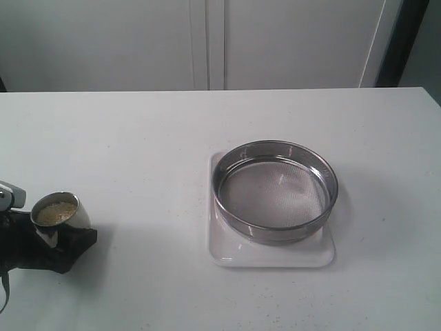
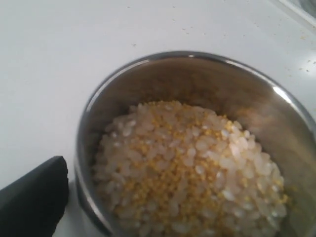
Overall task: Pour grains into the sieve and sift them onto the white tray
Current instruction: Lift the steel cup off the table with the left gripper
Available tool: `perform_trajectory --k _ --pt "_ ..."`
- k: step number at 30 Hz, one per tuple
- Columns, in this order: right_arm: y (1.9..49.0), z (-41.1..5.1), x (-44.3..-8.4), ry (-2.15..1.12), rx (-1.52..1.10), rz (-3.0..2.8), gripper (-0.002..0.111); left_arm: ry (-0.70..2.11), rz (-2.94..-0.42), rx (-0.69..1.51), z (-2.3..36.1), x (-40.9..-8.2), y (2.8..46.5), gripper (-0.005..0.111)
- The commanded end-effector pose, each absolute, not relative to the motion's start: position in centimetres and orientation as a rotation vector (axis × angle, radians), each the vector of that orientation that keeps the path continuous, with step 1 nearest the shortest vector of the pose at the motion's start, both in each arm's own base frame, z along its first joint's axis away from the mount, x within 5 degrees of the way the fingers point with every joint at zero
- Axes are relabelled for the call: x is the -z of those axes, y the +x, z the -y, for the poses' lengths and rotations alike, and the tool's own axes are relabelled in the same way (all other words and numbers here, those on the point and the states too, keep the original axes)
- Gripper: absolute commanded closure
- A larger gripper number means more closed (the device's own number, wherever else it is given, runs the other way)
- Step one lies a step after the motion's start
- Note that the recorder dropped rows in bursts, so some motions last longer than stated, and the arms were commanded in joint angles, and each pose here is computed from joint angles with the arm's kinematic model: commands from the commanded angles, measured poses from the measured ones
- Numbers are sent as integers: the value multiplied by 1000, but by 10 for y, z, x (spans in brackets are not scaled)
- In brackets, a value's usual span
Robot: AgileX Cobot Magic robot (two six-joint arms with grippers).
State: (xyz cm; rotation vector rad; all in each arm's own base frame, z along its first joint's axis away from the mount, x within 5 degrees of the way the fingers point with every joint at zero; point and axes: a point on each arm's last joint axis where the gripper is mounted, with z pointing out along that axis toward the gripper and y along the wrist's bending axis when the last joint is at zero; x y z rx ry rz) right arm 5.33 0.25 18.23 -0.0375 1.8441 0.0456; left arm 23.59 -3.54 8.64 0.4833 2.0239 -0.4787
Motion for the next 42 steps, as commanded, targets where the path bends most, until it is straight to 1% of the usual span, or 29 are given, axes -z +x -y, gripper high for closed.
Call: perform_trajectory --k 1,9,11,12,15,18,22,23,25,42 --pt "53 -2 -182 -37 -37 -1830 108 491 -2026 482 36 -86 238 2" --pt "53 -2 -182 -37 -37 -1830 108 489 -2010 480 35 -88 243 2" --pt "53 -2 -182 -37 -37 -1830 108 489 -2010 480 35 -88 243 4" --pt "53 -2 -182 -37 -37 -1830 108 489 -2010 480 35 -88 243 7" --pt "53 -2 -182 -37 -37 -1830 108 489 -2010 480 35 -88 243 23" --pt "53 -2 -182 -37 -37 -1830 108 489 -2010 480 35 -88 243 48" --pt "53 -2 -182 -37 -37 -1830 108 490 -2009 476 35 -88 243 86" --pt "53 -2 -182 -37 -37 -1830 108 490 -2009 476 35 -88 243 95" --pt "53 -2 -182 -37 -37 -1830 108 494 -2008 474 35 -88 243 107" --pt "53 -2 -182 -37 -37 -1830 108 496 -2007 472 35 -88 243 107"
